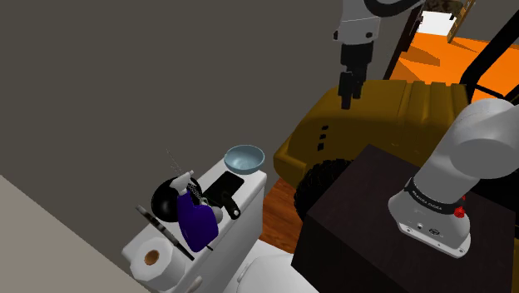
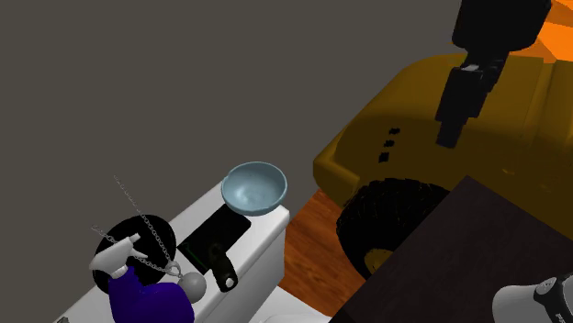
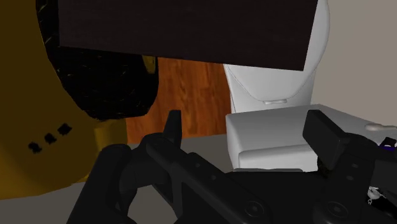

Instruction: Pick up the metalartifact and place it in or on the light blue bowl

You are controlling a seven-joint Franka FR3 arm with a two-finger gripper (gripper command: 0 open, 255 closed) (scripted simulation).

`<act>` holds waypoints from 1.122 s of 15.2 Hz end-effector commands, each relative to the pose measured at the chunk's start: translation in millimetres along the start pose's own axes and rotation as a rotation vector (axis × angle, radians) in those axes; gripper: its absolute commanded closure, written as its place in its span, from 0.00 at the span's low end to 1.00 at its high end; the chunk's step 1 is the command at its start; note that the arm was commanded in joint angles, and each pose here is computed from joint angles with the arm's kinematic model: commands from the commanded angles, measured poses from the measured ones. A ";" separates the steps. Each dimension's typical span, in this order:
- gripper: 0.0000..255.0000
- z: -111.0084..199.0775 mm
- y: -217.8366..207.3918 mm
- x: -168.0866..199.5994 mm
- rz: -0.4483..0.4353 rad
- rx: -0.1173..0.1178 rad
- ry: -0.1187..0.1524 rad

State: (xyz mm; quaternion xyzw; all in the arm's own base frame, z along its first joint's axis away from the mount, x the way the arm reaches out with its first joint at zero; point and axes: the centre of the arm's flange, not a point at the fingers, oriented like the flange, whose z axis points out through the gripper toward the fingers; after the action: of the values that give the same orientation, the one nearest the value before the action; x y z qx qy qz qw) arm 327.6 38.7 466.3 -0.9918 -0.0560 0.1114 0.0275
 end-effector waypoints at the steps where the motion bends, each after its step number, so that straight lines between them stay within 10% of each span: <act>1: 0.00 15.2 -11.0 14.5 0.006 0.013 0.008; 17: 0.00 140.6 -112.5 133.4 0.046 0.106 0.047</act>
State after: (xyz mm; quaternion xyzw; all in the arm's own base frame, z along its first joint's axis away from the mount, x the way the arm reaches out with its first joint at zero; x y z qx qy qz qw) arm 409.7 164.5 318.0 -0.9924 -0.0286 0.0931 0.0758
